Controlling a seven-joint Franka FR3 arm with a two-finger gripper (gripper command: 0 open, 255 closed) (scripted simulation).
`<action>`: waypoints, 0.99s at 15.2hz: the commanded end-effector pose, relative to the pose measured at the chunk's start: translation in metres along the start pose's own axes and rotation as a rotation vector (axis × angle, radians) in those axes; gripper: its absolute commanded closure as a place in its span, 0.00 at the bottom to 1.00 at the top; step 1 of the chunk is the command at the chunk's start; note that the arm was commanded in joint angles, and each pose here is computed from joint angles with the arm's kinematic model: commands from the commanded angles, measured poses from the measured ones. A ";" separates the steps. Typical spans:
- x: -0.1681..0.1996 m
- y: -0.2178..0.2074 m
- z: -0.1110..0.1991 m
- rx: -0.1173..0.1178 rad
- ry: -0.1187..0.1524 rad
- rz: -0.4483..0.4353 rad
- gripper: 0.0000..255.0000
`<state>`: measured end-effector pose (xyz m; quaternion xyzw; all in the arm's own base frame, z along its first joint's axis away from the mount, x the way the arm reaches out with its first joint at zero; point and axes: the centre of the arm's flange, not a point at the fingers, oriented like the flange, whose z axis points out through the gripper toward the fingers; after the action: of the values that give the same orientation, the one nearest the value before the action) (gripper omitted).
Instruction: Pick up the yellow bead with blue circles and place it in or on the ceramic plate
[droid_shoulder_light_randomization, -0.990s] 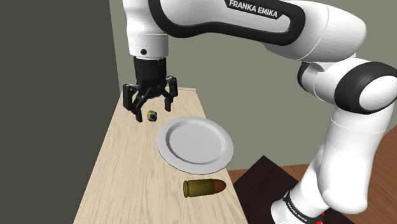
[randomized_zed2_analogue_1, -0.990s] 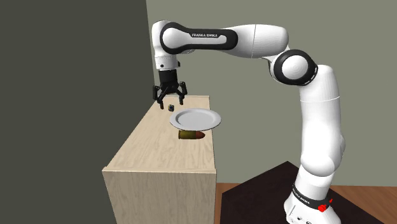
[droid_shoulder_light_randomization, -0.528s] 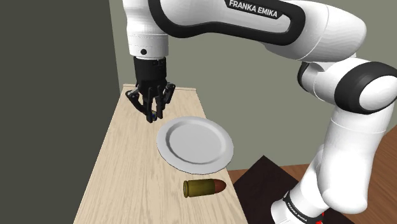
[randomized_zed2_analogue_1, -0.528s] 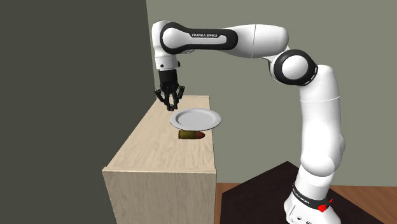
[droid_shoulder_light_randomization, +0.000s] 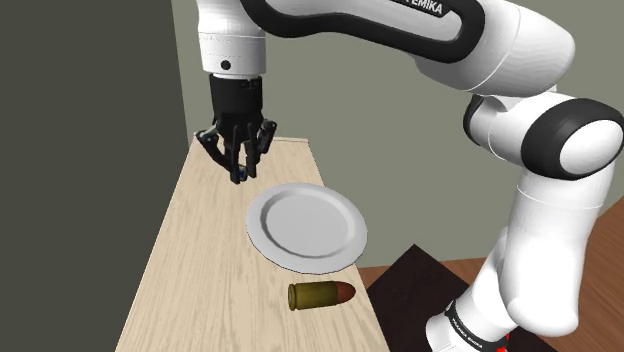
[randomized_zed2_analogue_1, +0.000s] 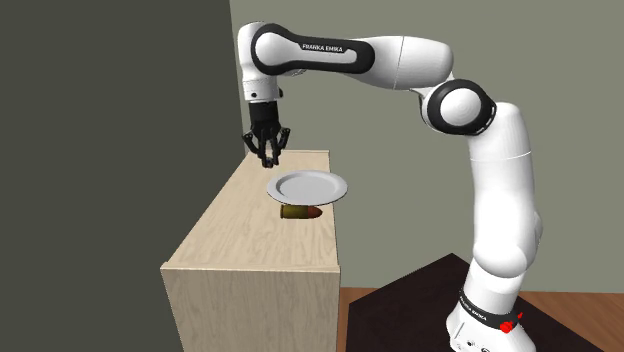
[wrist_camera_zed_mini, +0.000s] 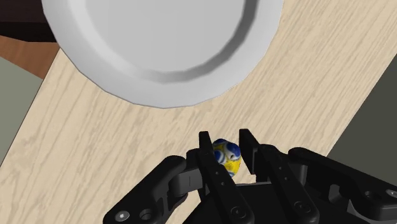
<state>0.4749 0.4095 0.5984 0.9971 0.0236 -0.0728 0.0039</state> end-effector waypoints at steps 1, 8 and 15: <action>-0.001 0.000 -0.011 0.000 0.000 0.000 1.00; -0.007 0.000 -0.047 0.000 0.000 0.000 1.00; -0.047 0.011 -0.063 0.000 0.000 0.000 1.00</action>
<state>0.4519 0.4026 0.6696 0.9971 0.0245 -0.0726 0.0035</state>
